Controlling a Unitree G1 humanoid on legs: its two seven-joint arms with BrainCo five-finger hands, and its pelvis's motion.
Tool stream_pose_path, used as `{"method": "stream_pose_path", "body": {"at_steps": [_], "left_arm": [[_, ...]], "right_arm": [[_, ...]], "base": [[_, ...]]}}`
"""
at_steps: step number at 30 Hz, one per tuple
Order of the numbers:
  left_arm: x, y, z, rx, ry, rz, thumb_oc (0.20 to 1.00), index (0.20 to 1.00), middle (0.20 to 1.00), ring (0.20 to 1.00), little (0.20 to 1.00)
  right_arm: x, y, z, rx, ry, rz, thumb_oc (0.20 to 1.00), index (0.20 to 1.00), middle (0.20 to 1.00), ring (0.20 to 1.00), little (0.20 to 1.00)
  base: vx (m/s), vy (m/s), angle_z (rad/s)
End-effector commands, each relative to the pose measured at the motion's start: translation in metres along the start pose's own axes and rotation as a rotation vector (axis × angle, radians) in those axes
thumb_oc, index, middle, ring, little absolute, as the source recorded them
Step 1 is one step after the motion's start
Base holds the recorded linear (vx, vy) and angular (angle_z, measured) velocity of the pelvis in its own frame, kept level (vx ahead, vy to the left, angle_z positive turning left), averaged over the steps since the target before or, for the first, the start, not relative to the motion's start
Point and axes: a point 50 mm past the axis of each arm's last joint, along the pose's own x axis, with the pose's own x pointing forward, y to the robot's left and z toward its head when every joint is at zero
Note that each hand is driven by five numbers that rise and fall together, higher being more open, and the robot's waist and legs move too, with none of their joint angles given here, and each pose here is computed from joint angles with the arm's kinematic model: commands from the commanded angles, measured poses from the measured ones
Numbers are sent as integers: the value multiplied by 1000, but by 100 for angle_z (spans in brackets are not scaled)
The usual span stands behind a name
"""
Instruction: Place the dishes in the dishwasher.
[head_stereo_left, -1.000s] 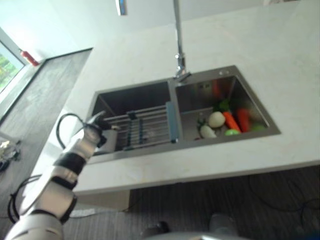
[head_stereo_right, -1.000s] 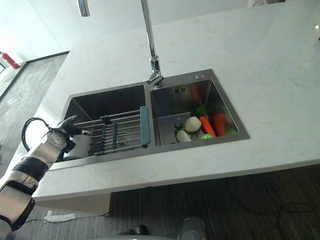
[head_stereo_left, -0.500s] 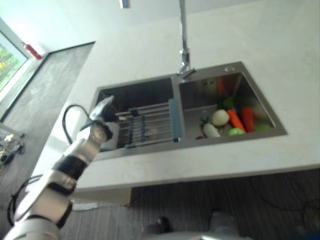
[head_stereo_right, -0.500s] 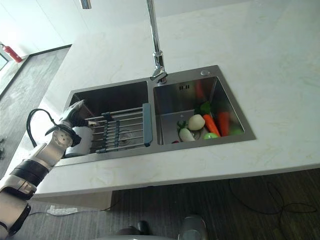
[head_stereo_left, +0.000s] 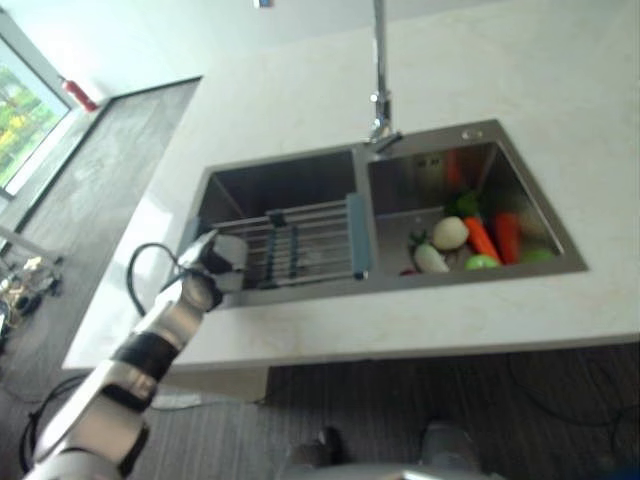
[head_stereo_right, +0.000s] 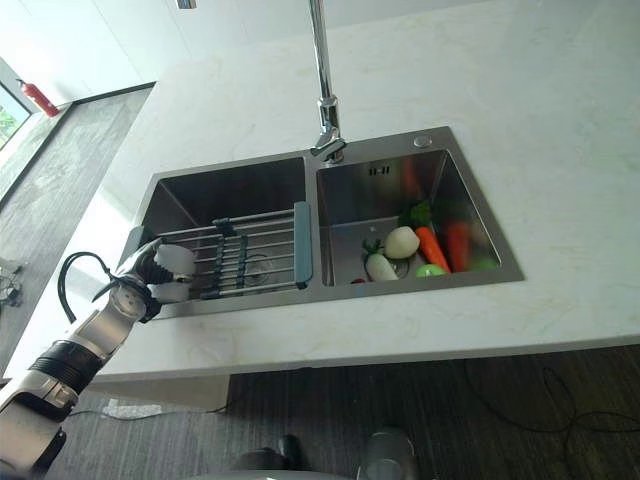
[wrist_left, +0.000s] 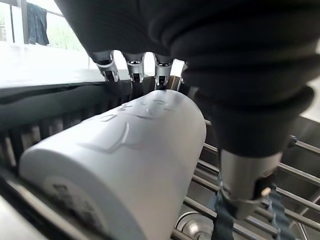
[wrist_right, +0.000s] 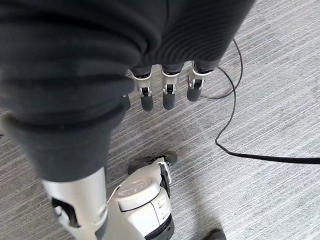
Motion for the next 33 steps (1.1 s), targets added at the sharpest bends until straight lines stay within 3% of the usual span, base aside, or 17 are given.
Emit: {"method": "stream_pose_path", "body": {"at_steps": [1,10,23,33], "left_arm": [[3,24,-17,-66,68,96,1000,1000,1000,1000,1000],[6,19,-29,-145,147,104,1000,1000,1000,1000,1000],[7,-10,-54,-454,424,103,1000,1000,1000,1000,1000],[4,-25,-64,-402,524,12,1000,1000,1000,1000,1000]], "right_arm": [[0,6,0,24,-17,12,1000,1000,1000,1000,1000],[0,5,4,18,-25,11,1000,1000,1000,1000,1000],[1,14,17,-1,-53,31,1000,1000,1000,1000,1000],[1,13,30,-20,-88,34,1000,1000,1000,1000,1000]], "base": [[0,0,0],[0,0,0],[-2,0,-1],[13,21,-6]]}}
